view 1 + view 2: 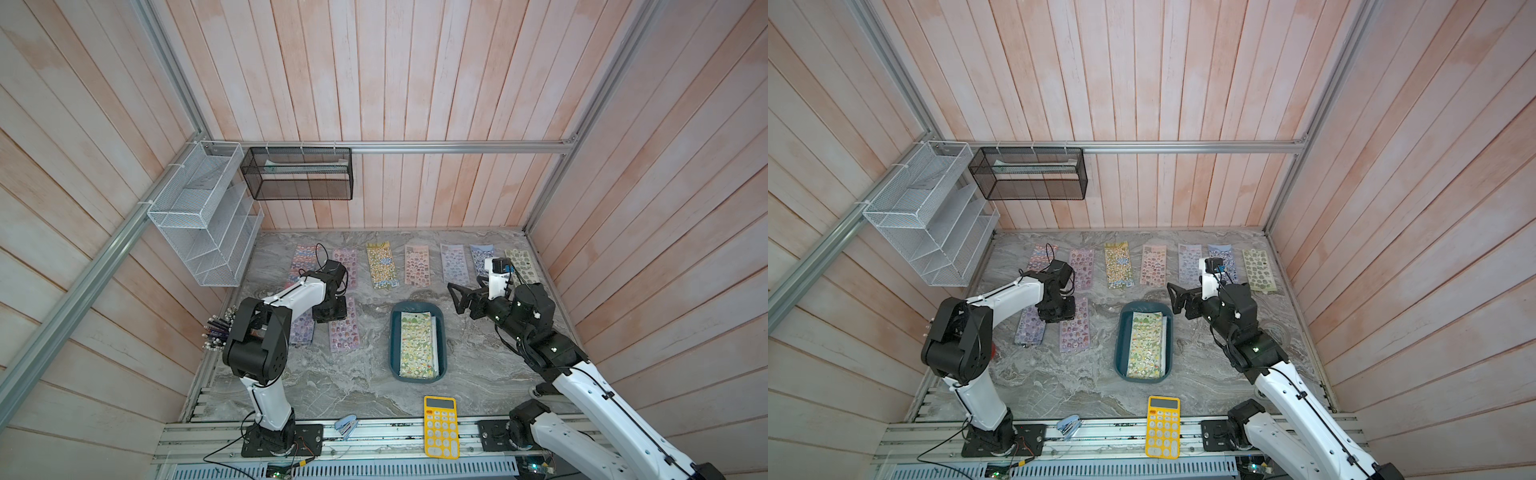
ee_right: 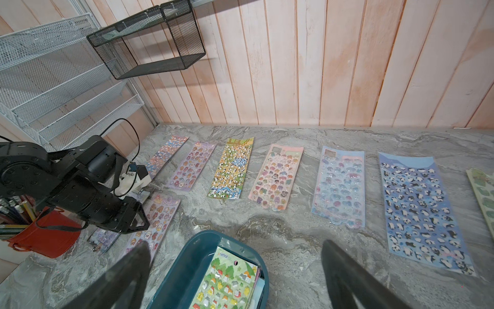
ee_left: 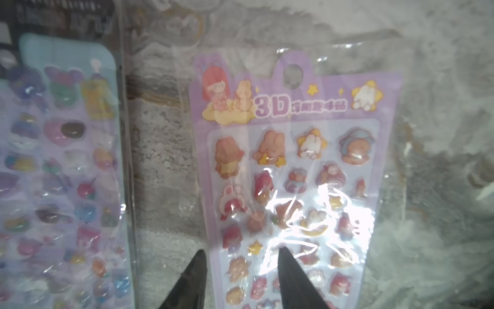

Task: Take the stickers out of the storage box
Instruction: Place the sticker at the center of the board.

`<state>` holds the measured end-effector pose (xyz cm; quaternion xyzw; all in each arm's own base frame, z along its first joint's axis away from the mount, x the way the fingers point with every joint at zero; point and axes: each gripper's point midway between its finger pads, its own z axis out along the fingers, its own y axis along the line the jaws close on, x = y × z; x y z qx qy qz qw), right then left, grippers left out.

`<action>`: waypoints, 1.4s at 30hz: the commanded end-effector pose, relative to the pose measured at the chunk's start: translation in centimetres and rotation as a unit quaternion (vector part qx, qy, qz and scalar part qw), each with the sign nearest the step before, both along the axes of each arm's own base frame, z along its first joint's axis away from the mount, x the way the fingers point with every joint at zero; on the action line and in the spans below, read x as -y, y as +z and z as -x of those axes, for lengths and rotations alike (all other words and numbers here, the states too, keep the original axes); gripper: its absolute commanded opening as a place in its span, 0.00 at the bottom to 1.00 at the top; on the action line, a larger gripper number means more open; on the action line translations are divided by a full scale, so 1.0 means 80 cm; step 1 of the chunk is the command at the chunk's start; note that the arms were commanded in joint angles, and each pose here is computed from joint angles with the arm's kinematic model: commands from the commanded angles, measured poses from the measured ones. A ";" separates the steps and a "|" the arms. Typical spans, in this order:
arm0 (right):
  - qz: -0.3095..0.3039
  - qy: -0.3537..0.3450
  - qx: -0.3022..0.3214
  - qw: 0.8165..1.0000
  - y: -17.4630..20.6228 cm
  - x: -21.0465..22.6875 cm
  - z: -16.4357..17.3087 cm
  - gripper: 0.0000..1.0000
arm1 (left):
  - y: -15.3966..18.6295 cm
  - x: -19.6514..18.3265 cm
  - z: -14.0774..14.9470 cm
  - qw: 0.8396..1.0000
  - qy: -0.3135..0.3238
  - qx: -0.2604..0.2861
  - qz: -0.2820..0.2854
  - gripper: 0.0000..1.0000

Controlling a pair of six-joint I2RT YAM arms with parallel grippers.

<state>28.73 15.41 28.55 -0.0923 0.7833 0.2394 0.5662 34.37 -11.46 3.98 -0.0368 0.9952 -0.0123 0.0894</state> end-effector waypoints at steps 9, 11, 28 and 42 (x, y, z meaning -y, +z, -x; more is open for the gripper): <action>-0.001 0.001 -0.029 1.000 -0.014 -0.005 -0.004 0.97 | 0.023 0.075 0.012 0.998 -0.040 0.022 0.038 0.44; -0.002 0.004 -0.030 1.000 -0.014 -0.006 -0.004 0.95 | 0.015 0.078 0.014 0.998 -0.038 0.017 0.045 0.39; -0.003 0.009 -0.031 0.999 -0.013 -0.008 -0.002 0.93 | -0.033 0.049 0.041 0.997 0.001 -0.017 0.077 0.40; -0.001 0.014 -0.036 0.999 -0.020 -0.012 -0.005 0.93 | -0.017 0.043 0.051 0.996 0.003 -0.012 0.092 0.38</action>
